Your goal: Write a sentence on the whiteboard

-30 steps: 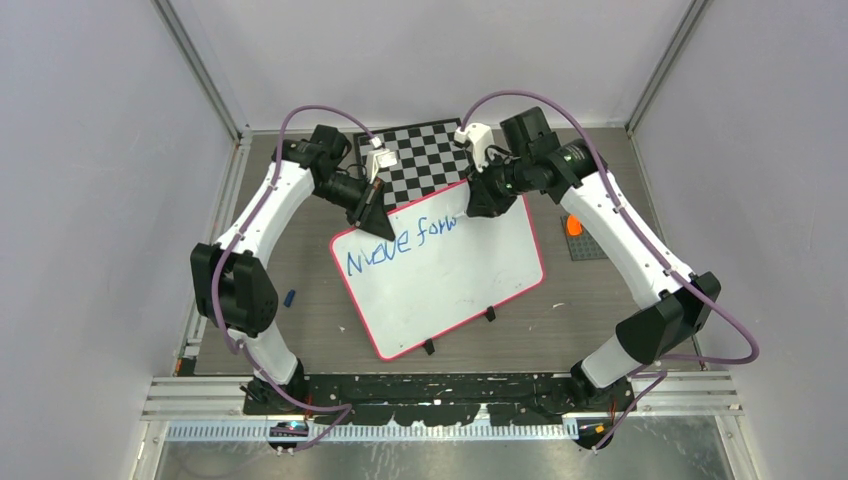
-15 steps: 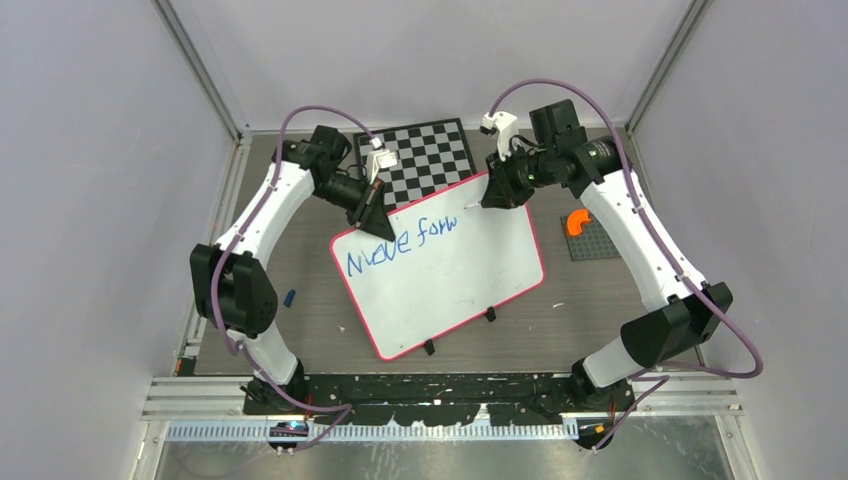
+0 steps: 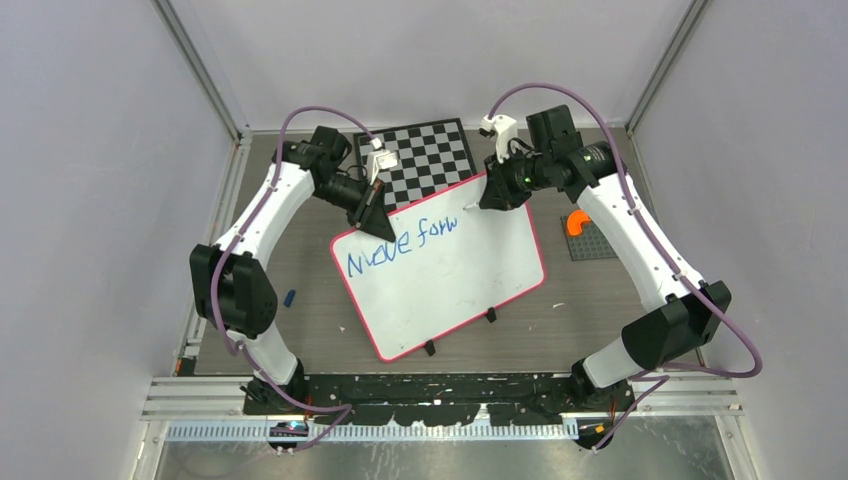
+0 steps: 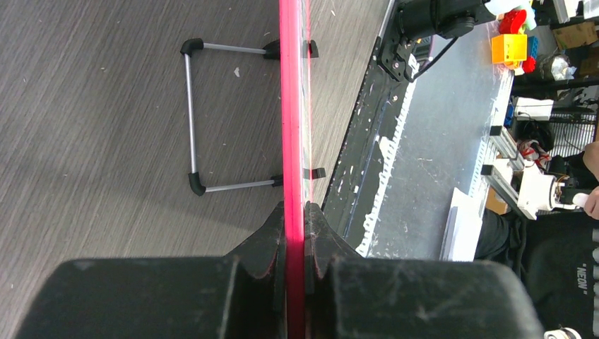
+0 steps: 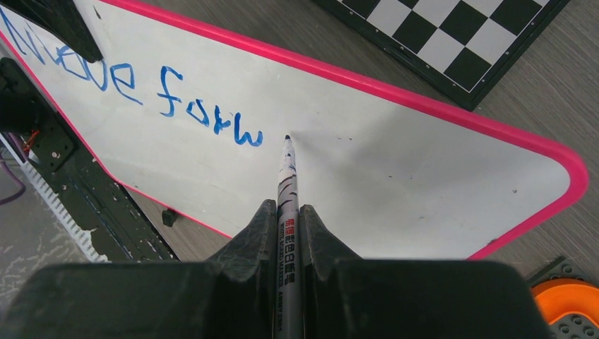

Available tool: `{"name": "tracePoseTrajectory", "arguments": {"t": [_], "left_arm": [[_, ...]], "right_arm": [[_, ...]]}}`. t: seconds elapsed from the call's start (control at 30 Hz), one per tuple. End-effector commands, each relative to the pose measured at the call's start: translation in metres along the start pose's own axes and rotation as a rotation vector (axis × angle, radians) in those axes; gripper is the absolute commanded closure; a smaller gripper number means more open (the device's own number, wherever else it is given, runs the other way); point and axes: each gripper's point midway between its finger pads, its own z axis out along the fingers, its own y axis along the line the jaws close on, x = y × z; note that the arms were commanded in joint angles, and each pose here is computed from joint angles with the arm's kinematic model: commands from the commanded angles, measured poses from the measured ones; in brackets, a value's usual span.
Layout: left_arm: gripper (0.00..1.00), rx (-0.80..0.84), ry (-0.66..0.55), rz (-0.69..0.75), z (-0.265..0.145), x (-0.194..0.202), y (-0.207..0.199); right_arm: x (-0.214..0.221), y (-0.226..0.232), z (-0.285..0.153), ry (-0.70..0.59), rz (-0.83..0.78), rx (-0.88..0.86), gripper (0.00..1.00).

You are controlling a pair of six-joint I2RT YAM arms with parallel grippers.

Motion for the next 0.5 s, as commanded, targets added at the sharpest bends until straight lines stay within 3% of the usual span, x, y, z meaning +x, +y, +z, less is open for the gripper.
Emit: {"name": "tracePoseTrajectory", "arguments": {"t": [0.0, 0.47], "left_arm": [[1.00, -0.079, 0.115, 0.120, 0.0125, 0.0234, 0.0187], [1.00, -0.079, 0.118, 0.120, 0.0134, 0.0233, 0.0195]], "right_arm": [[-0.0083, 0.0012, -0.0016, -0.037, -0.019, 0.010, 1.00], [-0.0020, -0.0006, 0.0081, -0.004, -0.032, 0.025, 1.00]]}}
